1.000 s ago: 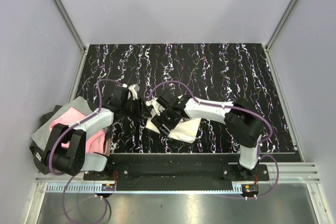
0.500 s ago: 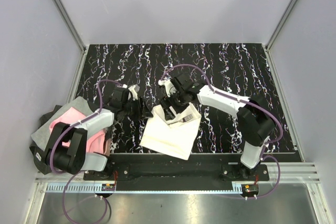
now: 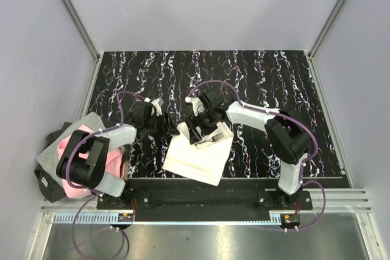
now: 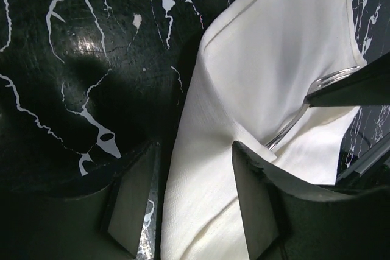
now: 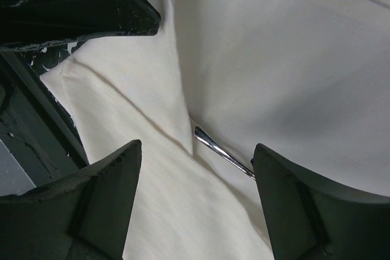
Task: Fold the napkin, place the utensils inside, and roll it up
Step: Roll the napkin with the utensil
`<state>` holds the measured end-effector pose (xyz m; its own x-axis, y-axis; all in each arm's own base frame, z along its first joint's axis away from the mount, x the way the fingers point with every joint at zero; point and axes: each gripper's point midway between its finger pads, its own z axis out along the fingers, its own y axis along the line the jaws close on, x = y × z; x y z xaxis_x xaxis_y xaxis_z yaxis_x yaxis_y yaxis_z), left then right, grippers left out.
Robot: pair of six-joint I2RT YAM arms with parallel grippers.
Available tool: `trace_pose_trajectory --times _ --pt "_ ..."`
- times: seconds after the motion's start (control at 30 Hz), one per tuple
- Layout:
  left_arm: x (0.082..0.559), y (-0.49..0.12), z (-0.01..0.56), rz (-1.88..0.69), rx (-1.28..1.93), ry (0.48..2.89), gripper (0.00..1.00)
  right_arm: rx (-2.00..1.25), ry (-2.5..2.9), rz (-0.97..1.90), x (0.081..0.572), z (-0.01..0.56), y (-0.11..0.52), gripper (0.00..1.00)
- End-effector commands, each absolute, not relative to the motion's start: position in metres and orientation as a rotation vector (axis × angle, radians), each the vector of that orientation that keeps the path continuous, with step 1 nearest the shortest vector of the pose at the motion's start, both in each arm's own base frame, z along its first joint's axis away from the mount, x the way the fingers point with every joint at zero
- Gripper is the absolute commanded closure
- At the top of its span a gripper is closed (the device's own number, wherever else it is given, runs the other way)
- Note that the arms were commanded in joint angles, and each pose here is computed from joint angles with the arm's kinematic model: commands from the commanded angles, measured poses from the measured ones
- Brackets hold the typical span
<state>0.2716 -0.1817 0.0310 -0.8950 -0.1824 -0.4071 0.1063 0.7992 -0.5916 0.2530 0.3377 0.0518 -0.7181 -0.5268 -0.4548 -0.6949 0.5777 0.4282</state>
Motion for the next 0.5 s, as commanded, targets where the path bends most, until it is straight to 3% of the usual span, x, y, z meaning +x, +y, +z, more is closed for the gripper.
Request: trace_pose_trajectory --times 0.0,0.2,0.47 --pt "0.299 -0.188 0.045 -0.886 -0.043 2.423 0.44 -0.968 2.548 0.951 0.243 0.051 0.341 0.18" --pt "0.303 -0.194 0.044 -0.933 -0.051 2.393 0.51 -0.959 2.594 0.959 0.233 0.038 0.335 0.18" --pt "0.3 -0.2 0.037 -0.986 -0.075 2.399 0.74 -0.91 2.629 0.984 0.225 0.041 0.331 0.18"
